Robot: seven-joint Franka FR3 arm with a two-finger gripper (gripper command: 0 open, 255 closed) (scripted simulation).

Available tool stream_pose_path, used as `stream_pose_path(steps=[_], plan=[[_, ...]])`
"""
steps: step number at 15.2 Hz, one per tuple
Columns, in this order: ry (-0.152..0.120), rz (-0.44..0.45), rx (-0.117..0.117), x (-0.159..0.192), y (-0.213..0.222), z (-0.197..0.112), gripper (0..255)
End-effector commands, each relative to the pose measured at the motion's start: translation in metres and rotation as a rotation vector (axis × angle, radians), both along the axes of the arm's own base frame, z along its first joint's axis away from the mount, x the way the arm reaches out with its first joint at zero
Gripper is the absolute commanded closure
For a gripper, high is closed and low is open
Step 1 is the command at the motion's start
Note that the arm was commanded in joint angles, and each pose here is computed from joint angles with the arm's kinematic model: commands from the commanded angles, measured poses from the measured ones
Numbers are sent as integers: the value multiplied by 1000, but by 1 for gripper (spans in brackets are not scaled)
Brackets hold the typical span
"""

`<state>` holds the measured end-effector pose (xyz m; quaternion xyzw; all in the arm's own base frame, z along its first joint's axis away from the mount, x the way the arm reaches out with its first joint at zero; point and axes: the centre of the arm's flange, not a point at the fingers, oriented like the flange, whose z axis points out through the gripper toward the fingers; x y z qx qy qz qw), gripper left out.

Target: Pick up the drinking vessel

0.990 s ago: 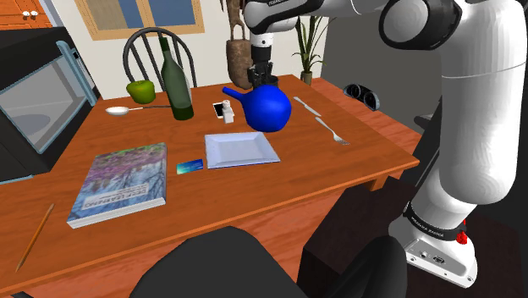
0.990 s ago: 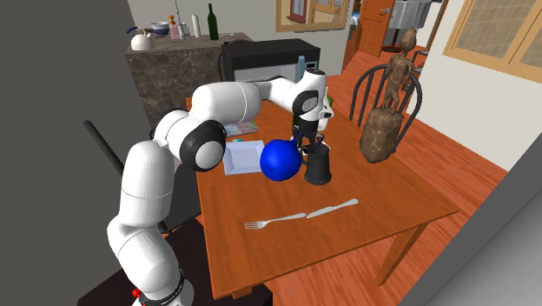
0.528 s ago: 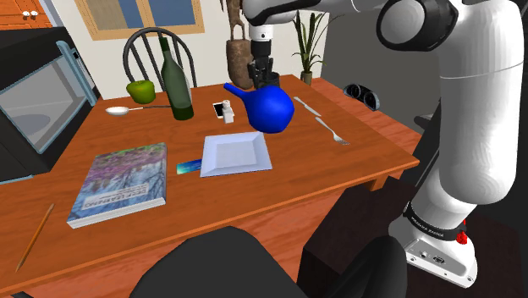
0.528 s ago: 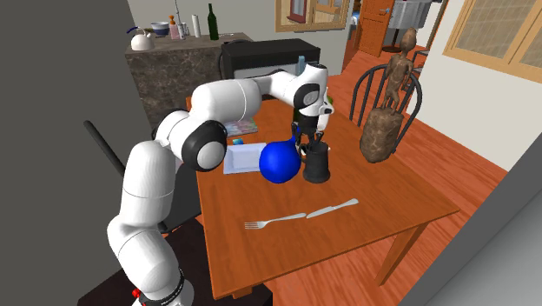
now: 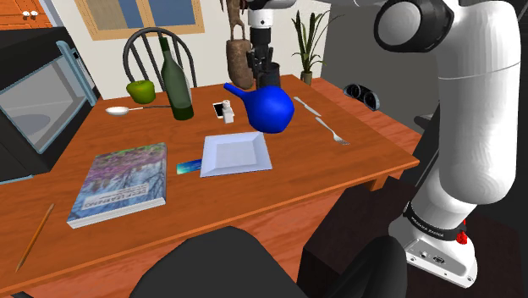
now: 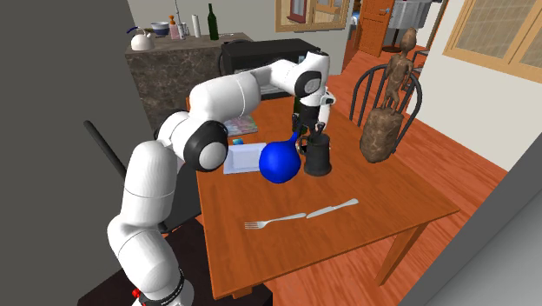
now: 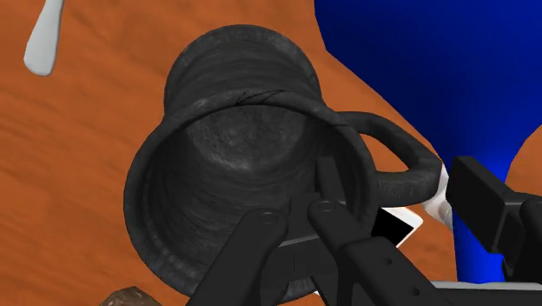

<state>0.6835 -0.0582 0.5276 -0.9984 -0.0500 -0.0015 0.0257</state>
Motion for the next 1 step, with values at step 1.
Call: stream_pose_path(steps=[1], plan=[[-1, 0, 0, 0, 0, 4, 255]])
